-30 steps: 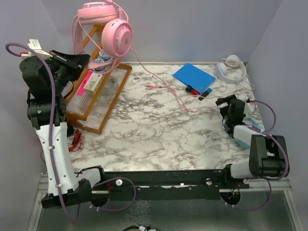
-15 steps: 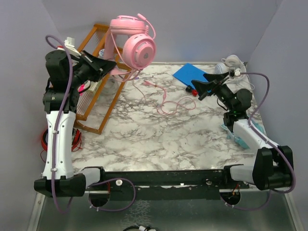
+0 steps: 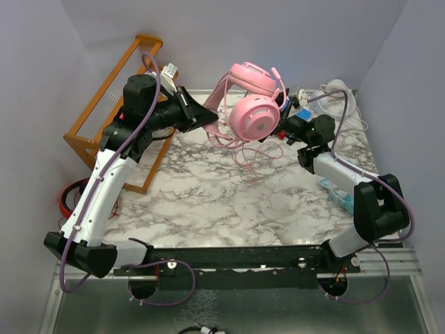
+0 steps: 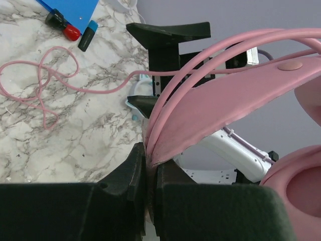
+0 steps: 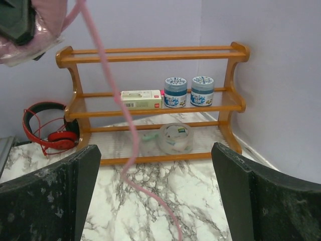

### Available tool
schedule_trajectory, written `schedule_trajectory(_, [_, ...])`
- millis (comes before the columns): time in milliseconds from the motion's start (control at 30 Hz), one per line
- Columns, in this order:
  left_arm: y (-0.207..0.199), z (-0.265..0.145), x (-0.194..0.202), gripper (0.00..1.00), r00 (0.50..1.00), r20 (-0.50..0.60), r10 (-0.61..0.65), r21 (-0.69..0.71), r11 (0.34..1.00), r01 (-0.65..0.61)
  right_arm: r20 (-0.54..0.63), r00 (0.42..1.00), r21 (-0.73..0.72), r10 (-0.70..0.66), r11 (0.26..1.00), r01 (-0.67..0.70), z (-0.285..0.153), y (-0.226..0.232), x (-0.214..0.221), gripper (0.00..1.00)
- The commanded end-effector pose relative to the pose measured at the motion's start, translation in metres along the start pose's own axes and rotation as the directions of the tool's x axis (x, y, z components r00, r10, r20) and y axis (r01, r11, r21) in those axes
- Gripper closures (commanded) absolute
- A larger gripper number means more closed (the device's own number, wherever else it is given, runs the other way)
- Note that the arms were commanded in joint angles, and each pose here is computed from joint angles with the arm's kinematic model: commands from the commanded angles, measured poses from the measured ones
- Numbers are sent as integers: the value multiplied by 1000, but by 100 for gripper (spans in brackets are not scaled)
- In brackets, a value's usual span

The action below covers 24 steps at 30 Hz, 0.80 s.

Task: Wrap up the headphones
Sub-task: Wrap the headphones cable around the headphones.

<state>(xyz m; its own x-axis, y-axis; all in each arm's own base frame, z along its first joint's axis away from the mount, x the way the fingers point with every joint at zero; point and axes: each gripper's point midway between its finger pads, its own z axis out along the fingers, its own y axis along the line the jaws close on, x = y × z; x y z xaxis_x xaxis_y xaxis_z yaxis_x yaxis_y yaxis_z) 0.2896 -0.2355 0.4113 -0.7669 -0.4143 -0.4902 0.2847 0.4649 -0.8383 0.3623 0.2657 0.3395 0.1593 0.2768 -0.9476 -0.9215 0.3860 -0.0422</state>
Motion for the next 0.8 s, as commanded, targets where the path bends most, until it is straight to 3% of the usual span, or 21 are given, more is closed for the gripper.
schedule_trajectory(0, [-35, -14, -3, 100, 998, 46, 46, 73, 996, -49, 42, 999, -80, -21, 997, 25, 16, 3, -2, 0])
schedule_trajectory(133, [-42, -16, -3, 100, 998, 39, 55, 88, 994, -58, 49, 999, -161, 1, 987, 7, 26, 15, -2, 3])
schedule_trajectory(200, [-44, -17, -5, 100, 997, 44, 62, 86, 994, -66, 39, 999, -187, 9, 982, -1, 29, 23, -1, 10])
schedule_trajectory(267, [-48, -17, -10, 100, 996, 54, 70, 86, 994, -74, 28, 999, -184, 20, 983, -15, 28, 25, 4, 22])
schedule_trajectory(433, [-67, -19, -34, 100, 987, 125, 104, 90, 989, -116, -1, 995, -213, 100, 972, -98, 15, 42, 24, 66])
schedule_trajectory(767, [-55, -7, -76, 100, 951, 268, 156, -33, 988, -152, -21, 977, -375, 213, 904, -205, -2, 163, 19, 92])
